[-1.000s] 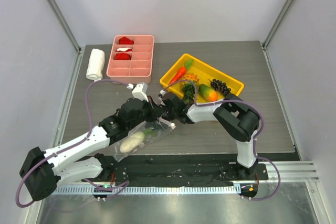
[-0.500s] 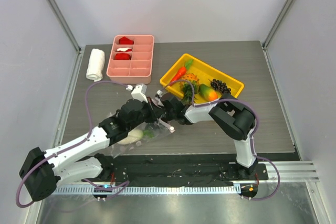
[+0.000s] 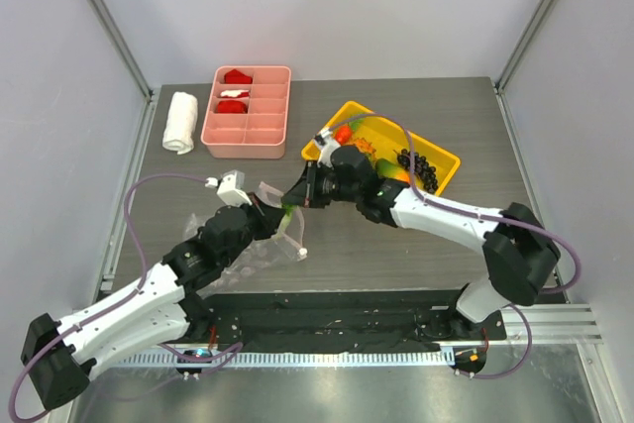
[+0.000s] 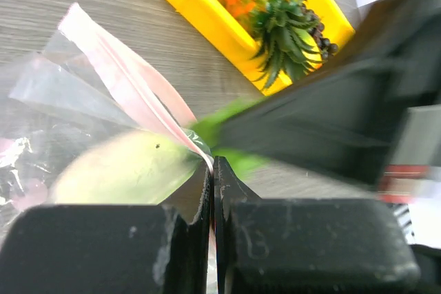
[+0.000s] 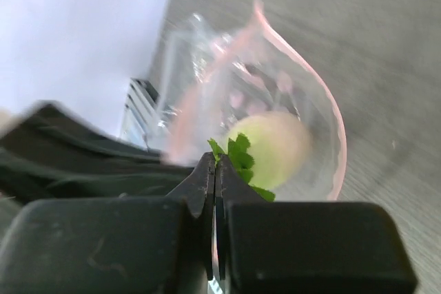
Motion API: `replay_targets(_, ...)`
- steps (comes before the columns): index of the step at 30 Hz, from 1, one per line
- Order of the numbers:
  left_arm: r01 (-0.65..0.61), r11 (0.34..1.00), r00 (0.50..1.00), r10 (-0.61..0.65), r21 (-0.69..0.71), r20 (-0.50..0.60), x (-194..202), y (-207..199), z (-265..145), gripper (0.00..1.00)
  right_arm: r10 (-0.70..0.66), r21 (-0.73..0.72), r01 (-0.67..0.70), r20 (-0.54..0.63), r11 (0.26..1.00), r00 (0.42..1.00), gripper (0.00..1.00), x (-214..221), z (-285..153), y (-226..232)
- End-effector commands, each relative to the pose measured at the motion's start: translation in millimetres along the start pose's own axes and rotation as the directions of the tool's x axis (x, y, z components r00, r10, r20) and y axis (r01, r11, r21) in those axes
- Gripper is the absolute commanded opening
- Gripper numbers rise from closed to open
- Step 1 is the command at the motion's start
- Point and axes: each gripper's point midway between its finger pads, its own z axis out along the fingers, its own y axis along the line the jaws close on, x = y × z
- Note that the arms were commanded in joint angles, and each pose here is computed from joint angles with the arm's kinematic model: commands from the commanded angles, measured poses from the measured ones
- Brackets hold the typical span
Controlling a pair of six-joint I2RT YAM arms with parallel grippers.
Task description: Open the zip-top bag and remove the fake food
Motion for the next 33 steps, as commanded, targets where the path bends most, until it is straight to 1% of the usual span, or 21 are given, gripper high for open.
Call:
replay_targets(1, 0.008, 0.999, 1.000, -0.007, -0.033, 0.031, -7, 3, 3, 0.00, -0.150, 0.021, 0.149, 0.131, 0.989, 0.980, 0.01, -48, -26, 36)
replay_targets(3, 0.002, 0.999, 1.000, -0.001, -0.034, 0.020, -6, 1, 5, 0.00, -0.183, 0.068, 0.175, 0.131, 0.982, 0.974, 0.02, -55, -35, 37)
replay_targets(4, -0.002, 0.999, 1.000, 0.003, -0.036, 0.018, -5, 1, 6, 0.00, -0.234, 0.102, 0.217, 0.195, 0.971, 0.953, 0.02, -76, -47, 48)
replay_targets(5, -0.002, 0.999, 1.000, 0.002, -0.035, 0.019, -5, 1, 6, 0.00, -0.260, 0.135, 0.235, 0.216, 0.963, 0.941, 0.01, -85, -55, 50)
replay_targets(6, -0.005, 0.999, 1.000, 0.006, -0.040, 0.018, -4, 3, 7, 0.00, -0.282, 0.195, 0.242, 0.216, 0.951, 0.935, 0.01, -88, -64, 44)
replay_targets(7, -0.006, 0.999, 1.000, 0.007, -0.048, 0.021, -4, 5, 8, 0.00, -0.314, 0.266, 0.238, 0.298, 0.934, 0.901, 0.01, -113, -83, 49)
replay_targets(8, -0.008, 0.999, 1.000, 0.009, -0.053, 0.021, -4, 6, 8, 0.00, -0.352, 0.319, 0.250, 0.321, 0.914, 0.879, 0.01, -124, -95, 46)
replay_targets(9, -0.012, 0.998, 1.000, 0.013, -0.061, 0.020, -3, 7, 8, 0.00, -0.365, 0.370, 0.238, 0.325, 0.898, 0.873, 0.01, -130, -107, 38)
replay_targets(10, -0.022, 0.997, 0.999, 0.024, -0.070, 0.022, -4, 9, 9, 0.00, -0.374, 0.392, 0.226, 0.359, 0.892, 0.855, 0.01, -143, -123, 40)
replay_targets(11, -0.027, 0.997, 0.999, 0.029, -0.071, 0.027, -6, 8, 9, 0.00, -0.372, 0.442, 0.184, 0.388, 0.878, 0.843, 0.01, -160, -138, 25)
replay_targets(14, -0.072, 0.991, 0.996, 0.078, -0.114, 0.044, -18, 12, 10, 0.00, -0.350, 0.496, 0.106, 0.432, 0.862, 0.831, 0.01, -178, -173, 3)
replay_targets(16, -0.087, 0.982, 0.994, 0.096, -0.167, 0.051, -29, 21, 10, 0.00, -0.343, 0.554, 0.036, 0.463, 0.832, 0.817, 0.02, -192, -199, -28)
replay_targets(17, -0.093, 0.983, 0.994, 0.101, -0.159, 0.043, -33, 18, 12, 0.00, -0.347, 0.571, 0.017, 0.476, 0.821, 0.808, 0.02, -197, -209, -36)
replay_targets(18, -0.091, 0.983, 0.994, 0.099, -0.159, 0.040, -37, 18, 15, 0.00, -0.346, 0.612, -0.035, 0.491, 0.790, 0.799, 0.02, -206, -226, -60)
replay_targets(19, -0.073, 0.981, 0.995, 0.084, -0.179, 0.053, -48, 24, 19, 0.00, -0.343, 0.631, -0.060, 0.496, 0.774, 0.797, 0.01, -209, -232, -72)
replay_targets(20, -0.071, 0.984, 0.997, 0.077, -0.165, 0.028, -48, 23, 23, 0.00, -0.344, 0.649, -0.082, 0.502, 0.757, 0.794, 0.02, -213, -239, -84)
replay_targets(25, -0.059, 0.972, 0.998, 0.059, -0.229, -0.004, -71, 35, 51, 0.00, -0.295, 0.681, -0.170, 0.510, 0.712, 0.808, 0.01, -228, -245, -147)
replay_targets(28, -0.090, 0.955, 0.996, 0.083, -0.282, -0.038, -73, 42, 64, 0.00, -0.289, 0.685, -0.181, 0.512, 0.706, 0.809, 0.02, -237, -237, -172)
replay_targets(30, -0.102, 0.945, 0.995, 0.091, -0.309, -0.051, -72, 47, 69, 0.00, -0.288, 0.674, -0.171, 0.512, 0.719, 0.809, 0.02, -247, -228, -177)
replay_targets(31, -0.114, 0.942, 0.993, 0.100, -0.315, -0.062, -72, 47, 73, 0.01, -0.274, 0.674, -0.173, 0.502, 0.718, 0.820, 0.01, -248, -219, -187)
replay_targets(33, -0.119, 0.939, 0.992, 0.101, -0.321, -0.072, -72, 48, 75, 0.10, -0.281, 0.654, -0.160, 0.516, 0.739, 0.810, 0.02, -259, -211, -186)
